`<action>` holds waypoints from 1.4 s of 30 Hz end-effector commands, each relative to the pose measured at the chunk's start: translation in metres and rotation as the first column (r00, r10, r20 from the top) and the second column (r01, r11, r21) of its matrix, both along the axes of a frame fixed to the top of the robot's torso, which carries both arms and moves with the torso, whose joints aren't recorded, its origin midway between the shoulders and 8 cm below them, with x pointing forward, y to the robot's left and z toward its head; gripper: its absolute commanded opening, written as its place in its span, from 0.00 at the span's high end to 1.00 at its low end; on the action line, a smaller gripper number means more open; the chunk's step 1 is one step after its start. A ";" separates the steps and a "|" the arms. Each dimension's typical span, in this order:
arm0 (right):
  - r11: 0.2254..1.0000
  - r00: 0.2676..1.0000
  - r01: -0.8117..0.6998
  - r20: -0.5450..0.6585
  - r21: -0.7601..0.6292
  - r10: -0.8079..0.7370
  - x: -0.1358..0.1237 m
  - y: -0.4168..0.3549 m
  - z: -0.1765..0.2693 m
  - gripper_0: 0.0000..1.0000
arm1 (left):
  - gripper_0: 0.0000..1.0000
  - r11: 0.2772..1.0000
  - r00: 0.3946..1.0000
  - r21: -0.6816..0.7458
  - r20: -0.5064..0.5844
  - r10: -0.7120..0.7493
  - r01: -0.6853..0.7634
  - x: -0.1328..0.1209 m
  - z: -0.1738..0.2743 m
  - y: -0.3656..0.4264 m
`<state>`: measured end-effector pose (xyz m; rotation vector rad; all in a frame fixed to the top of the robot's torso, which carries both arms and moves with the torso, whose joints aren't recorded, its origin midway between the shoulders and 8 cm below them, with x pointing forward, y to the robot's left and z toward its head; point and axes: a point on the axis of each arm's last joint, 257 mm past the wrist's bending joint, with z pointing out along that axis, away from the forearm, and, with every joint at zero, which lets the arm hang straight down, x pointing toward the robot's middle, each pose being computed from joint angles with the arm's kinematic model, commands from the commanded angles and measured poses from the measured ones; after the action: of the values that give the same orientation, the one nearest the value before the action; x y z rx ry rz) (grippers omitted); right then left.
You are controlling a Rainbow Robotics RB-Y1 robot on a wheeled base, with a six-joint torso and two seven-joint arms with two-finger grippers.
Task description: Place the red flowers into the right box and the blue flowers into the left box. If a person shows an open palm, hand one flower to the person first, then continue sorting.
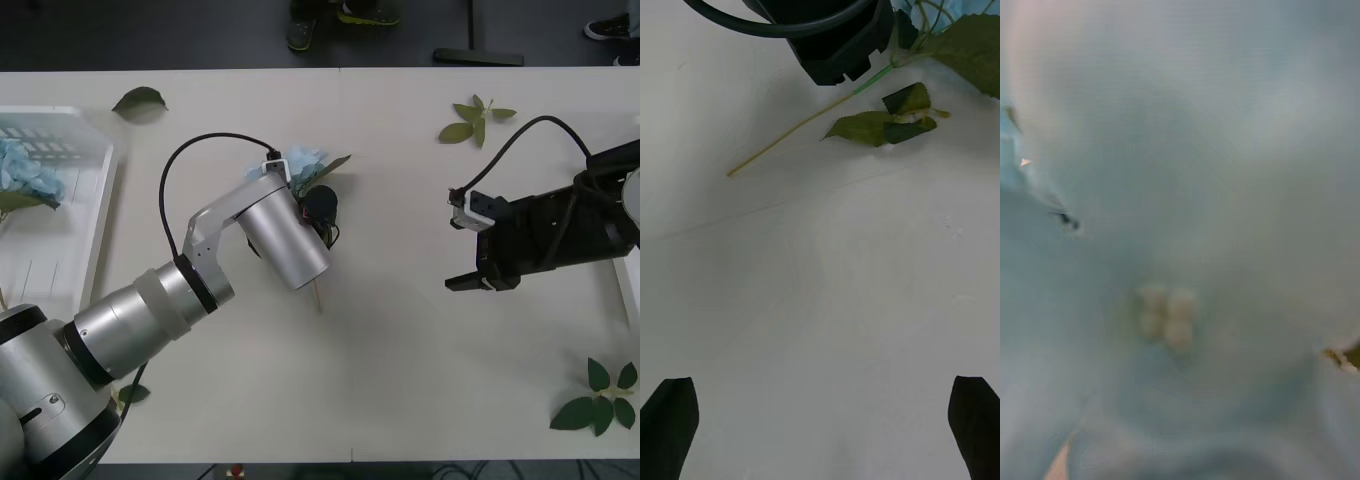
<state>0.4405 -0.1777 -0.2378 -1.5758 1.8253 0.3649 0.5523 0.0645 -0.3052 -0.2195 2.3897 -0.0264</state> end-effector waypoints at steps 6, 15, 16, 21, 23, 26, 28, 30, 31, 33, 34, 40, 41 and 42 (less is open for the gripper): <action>1.000 0.999 -0.019 0.044 -0.010 0.019 0.004 0.003 0.013 0.03 | 0.61 0.999 0.998 -0.006 0.040 -0.049 0.050 0.007 0.023 -0.023; 1.000 0.999 -0.019 0.044 -0.010 0.019 0.004 0.003 0.013 0.03 | 0.21 0.995 0.995 0.003 -0.011 -0.104 0.104 0.000 0.032 -0.020; 1.000 0.999 -0.019 0.044 -0.010 0.019 0.004 0.003 0.013 0.03 | 0.20 0.993 0.993 0.013 -0.013 -0.116 0.116 0.000 0.035 -0.020; 1.000 0.999 -0.019 0.044 -0.010 0.019 0.004 0.003 0.013 0.03 | 0.19 0.989 0.989 0.040 -0.036 -0.142 0.143 -0.006 0.044 -0.017; 1.000 0.999 -0.019 0.044 -0.010 0.019 0.004 0.003 0.013 0.03 | 0.19 0.987 0.988 0.055 -0.045 -0.146 0.149 -0.007 0.049 -0.013; 1.000 0.999 -0.019 0.044 -0.010 0.019 0.004 0.003 0.013 0.03 | 0.19 0.987 0.986 0.051 -0.065 -0.151 0.154 -0.013 0.055 -0.011; 1.000 0.999 -0.019 0.044 -0.010 0.019 0.004 0.003 0.013 0.03 | 0.19 0.987 0.984 0.008 -0.085 -0.159 0.160 -0.023 0.057 -0.018; 1.000 0.999 -0.019 0.044 -0.010 0.019 0.004 0.003 0.013 0.03 | 0.19 0.985 0.981 -0.036 -0.096 -0.170 0.167 -0.031 0.058 -0.027; 1.000 0.999 -0.019 0.044 -0.010 0.019 0.004 0.003 0.013 0.03 | 0.18 0.985 0.981 -0.066 -0.103 -0.166 0.160 -0.034 0.055 -0.030; 1.000 0.999 -0.019 0.044 -0.010 0.019 0.004 0.003 0.013 0.03 | 0.16 0.981 0.982 -0.118 -0.097 -0.163 0.151 -0.036 0.054 -0.039; 1.000 0.999 -0.019 0.044 -0.010 0.019 0.004 0.003 0.013 0.03 | 0.16 0.977 0.983 -0.152 -0.088 -0.164 0.149 -0.035 0.054 -0.045; 1.000 0.999 -0.019 0.044 -0.010 0.019 0.004 0.003 0.013 0.03 | 0.16 0.976 0.985 -0.155 -0.058 -0.161 0.151 -0.032 0.049 -0.050; 1.000 0.999 -0.019 0.044 -0.010 0.019 0.004 0.003 0.013 0.03 | 0.16 0.976 0.986 -0.158 -0.053 -0.157 0.147 -0.030 0.048 -0.050; 1.000 0.999 -0.019 0.044 -0.010 0.019 0.004 0.003 0.013 0.03 | 0.16 0.977 0.987 -0.156 -0.047 -0.153 0.144 -0.028 0.046 -0.049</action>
<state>0.4405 -0.1778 -0.2378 -1.5758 1.8253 0.3648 0.5245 0.0361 -0.2649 -0.1545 2.4852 -0.2399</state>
